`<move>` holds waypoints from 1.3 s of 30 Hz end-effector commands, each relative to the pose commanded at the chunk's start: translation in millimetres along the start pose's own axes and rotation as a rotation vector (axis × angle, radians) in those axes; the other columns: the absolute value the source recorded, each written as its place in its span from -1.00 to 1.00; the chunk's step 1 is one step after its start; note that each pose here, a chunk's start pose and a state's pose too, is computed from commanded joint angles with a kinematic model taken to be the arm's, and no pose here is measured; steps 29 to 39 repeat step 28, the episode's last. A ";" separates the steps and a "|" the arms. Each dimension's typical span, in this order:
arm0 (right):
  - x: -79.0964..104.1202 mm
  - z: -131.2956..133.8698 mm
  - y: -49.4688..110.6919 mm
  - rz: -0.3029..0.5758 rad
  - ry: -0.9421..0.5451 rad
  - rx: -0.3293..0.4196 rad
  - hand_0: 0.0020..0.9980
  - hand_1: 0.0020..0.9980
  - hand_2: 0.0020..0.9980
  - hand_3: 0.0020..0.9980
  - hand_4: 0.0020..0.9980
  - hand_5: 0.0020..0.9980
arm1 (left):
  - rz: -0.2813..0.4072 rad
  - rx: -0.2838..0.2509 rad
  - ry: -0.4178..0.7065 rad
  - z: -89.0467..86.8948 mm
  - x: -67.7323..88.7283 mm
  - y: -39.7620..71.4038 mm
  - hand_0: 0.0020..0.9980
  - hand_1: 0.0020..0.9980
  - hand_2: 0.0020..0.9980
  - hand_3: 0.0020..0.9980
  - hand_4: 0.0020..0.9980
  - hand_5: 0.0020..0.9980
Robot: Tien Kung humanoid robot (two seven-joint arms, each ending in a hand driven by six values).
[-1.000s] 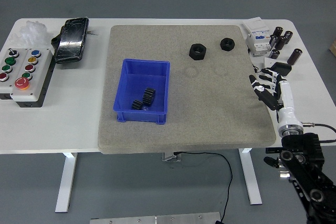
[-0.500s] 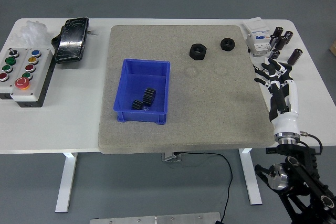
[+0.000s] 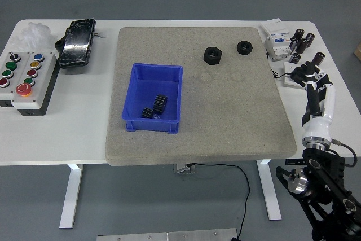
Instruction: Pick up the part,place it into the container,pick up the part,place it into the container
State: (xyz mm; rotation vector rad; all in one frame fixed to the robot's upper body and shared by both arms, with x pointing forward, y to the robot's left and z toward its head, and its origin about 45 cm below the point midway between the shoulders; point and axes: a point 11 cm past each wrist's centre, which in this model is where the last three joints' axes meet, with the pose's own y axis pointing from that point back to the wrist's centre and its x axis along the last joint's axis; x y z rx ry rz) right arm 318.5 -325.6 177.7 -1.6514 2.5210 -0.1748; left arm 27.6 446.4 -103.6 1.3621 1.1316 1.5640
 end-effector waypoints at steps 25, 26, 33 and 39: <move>12.7 -38.3 -3.2 0.067 0.040 0.133 0.36 0.36 0.40 0.32 0.69 0.37 | 0.033 -0.011 0.032 3.4 21.3 1.3 0.23 0.12 0.13 0.28 0.21 -0.04; 12.5 -37.8 -3.4 0.069 0.040 0.131 0.36 0.36 0.40 0.32 0.69 0.37 | 0.035 -0.007 0.037 1.5 22.6 1.2 0.23 0.12 0.13 0.28 0.21 -0.04; 11.1 -37.0 -3.9 0.069 0.042 0.127 0.36 0.36 0.40 0.32 0.69 0.37 | 0.038 0.001 0.044 -1.9 24.1 1.0 0.23 0.12 0.13 0.28 0.21 -0.04; 11.1 -37.0 -3.9 0.069 0.042 0.127 0.36 0.36 0.40 0.32 0.69 0.37 | 0.038 0.001 0.044 -1.9 24.1 1.0 0.23 0.12 0.13 0.28 0.21 -0.04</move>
